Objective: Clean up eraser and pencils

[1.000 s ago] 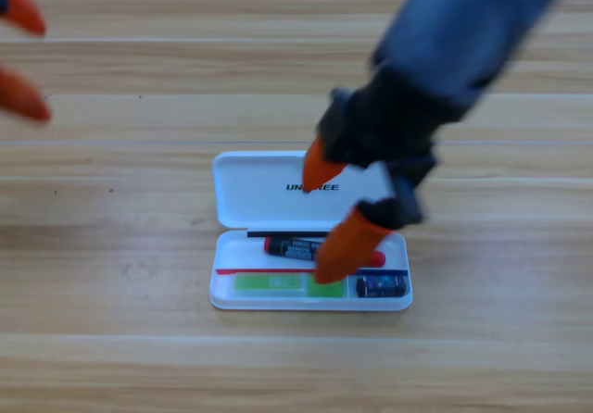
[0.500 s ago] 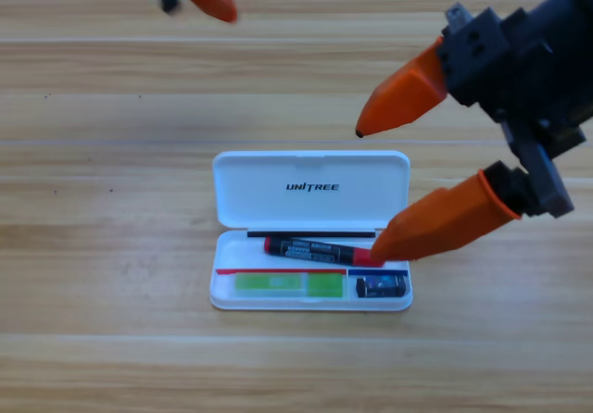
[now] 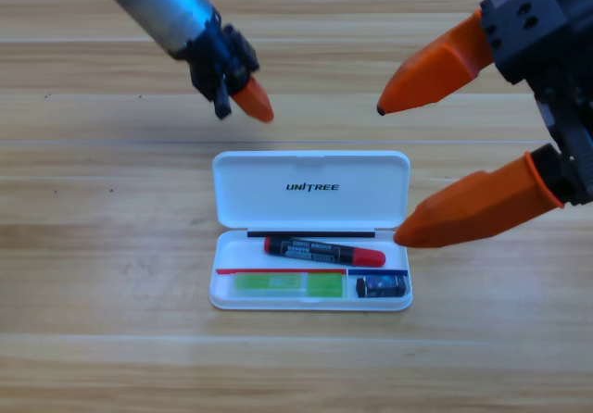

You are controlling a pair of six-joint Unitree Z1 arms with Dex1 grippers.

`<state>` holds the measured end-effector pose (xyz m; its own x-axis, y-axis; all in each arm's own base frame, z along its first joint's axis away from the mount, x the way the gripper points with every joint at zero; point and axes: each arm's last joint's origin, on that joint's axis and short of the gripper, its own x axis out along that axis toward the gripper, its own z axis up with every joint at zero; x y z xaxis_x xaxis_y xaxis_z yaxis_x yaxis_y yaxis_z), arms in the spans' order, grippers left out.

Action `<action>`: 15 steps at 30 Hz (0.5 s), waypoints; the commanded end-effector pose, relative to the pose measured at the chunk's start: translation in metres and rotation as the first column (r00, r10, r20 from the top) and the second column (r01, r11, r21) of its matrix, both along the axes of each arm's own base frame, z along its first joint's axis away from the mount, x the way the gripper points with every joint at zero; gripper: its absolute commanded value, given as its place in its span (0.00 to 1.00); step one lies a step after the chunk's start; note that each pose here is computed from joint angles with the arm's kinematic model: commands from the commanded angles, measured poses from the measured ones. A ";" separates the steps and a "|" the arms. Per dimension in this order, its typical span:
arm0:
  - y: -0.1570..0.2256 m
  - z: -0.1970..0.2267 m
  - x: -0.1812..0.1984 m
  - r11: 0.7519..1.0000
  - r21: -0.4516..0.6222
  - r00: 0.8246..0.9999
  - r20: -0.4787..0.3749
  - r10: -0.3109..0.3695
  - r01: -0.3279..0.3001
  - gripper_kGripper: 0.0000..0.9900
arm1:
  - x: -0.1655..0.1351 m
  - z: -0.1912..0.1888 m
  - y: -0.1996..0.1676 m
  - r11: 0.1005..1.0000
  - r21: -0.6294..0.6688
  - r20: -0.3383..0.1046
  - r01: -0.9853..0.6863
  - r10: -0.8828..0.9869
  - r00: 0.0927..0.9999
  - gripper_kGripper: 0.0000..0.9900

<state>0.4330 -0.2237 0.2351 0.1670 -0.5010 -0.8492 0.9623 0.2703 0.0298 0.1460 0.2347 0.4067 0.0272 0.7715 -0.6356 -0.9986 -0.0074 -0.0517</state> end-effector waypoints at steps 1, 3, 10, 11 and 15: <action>0.001 -0.050 0.007 1.000 0.014 0.988 -0.154 -0.012 0.014 0.00 | 0.002 -0.004 -0.008 1.000 0.004 -0.013 0.018 -0.018 1.000 1.00; 0.001 -0.052 0.005 1.000 0.009 0.983 -0.183 -0.018 0.020 0.00 | 0.002 -0.004 -0.007 1.000 0.002 -0.014 0.018 -0.018 1.000 1.00; 0.002 -0.041 -0.010 0.997 -0.022 0.961 -0.268 -0.072 0.068 0.00 | 0.002 -0.006 -0.007 1.000 -0.002 -0.021 0.021 -0.021 1.000 1.00; 0.003 -0.038 -0.012 0.997 -0.024 0.960 -0.271 -0.076 0.073 0.00 | 0.002 -0.006 -0.007 1.000 -0.003 -0.023 0.022 -0.022 0.999 1.00; 0.001 -0.025 -0.019 0.995 -0.037 0.957 -0.273 -0.098 0.091 0.00 | 0.003 -0.007 -0.006 1.000 -0.005 -0.025 0.022 -0.022 0.999 1.00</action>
